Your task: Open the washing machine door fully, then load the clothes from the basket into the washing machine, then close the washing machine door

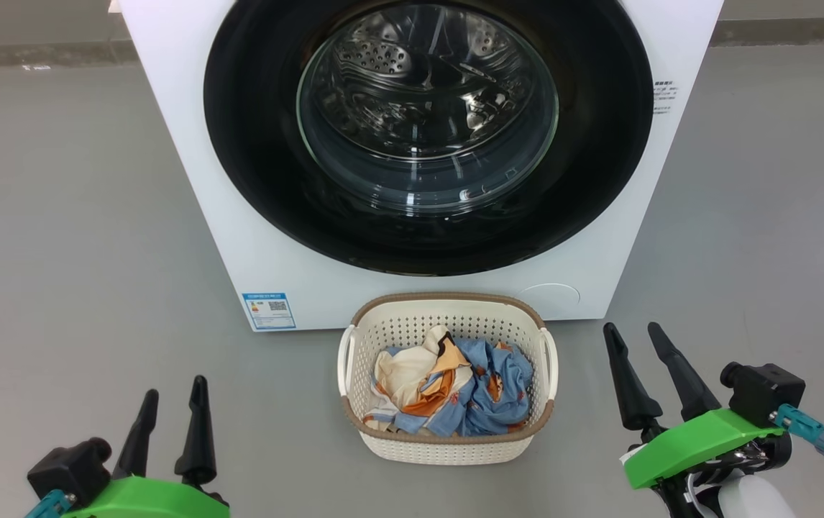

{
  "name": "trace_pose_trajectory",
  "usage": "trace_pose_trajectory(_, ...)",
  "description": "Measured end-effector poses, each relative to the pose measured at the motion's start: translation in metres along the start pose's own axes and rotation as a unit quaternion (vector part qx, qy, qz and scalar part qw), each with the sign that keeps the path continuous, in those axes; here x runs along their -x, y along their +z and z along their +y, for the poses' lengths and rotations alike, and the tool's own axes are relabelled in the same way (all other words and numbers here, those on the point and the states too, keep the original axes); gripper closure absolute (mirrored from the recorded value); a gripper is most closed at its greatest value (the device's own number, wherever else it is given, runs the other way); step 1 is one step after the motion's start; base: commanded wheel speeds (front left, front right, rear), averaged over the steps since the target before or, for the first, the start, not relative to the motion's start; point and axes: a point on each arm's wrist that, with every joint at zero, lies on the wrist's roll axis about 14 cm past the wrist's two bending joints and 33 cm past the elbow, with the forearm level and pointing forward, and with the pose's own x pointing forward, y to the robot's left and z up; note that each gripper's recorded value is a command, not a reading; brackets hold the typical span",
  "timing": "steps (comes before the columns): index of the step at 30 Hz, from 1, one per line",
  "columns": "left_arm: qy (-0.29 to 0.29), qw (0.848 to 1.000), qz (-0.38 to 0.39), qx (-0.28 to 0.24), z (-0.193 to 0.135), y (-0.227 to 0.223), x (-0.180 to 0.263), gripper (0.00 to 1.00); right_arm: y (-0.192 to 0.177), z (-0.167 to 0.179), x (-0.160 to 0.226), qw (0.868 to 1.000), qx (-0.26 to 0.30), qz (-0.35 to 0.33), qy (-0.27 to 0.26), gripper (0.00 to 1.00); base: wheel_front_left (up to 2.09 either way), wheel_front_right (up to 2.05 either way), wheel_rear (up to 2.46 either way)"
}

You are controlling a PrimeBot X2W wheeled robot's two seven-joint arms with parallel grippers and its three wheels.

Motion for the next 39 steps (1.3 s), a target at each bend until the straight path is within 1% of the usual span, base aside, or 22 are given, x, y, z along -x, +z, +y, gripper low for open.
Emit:
trace_pose_trajectory(11, -0.014, 0.998, -0.008, -0.060, -0.004, 0.002, 0.000, 0.00, 0.001, 0.006, -0.005, 0.998, 0.063, -0.005, 0.015, 0.00, 0.00, 0.00, 0.00)
trace_pose_trajectory(19, -0.028, 0.994, -0.021, -0.101, -0.011, 0.007, -0.004, 0.00, -0.005, 0.012, -0.005, 0.994, 0.107, 0.000, 0.032, 0.00, 0.00, 0.00, 0.00)
trace_pose_trajectory(22, -0.033, 0.992, -0.022, -0.117, -0.012, 0.007, -0.004, 0.00, -0.001, 0.016, -0.009, 0.992, 0.121, -0.008, 0.040, 0.00, 0.00, 0.00, 0.00)
trace_pose_trajectory(39, -0.034, 0.992, -0.023, -0.119, -0.013, 0.007, -0.005, 0.00, -0.003, 0.016, -0.010, 0.991, 0.128, -0.005, 0.041, 0.00, 0.00, 0.00, 0.00)
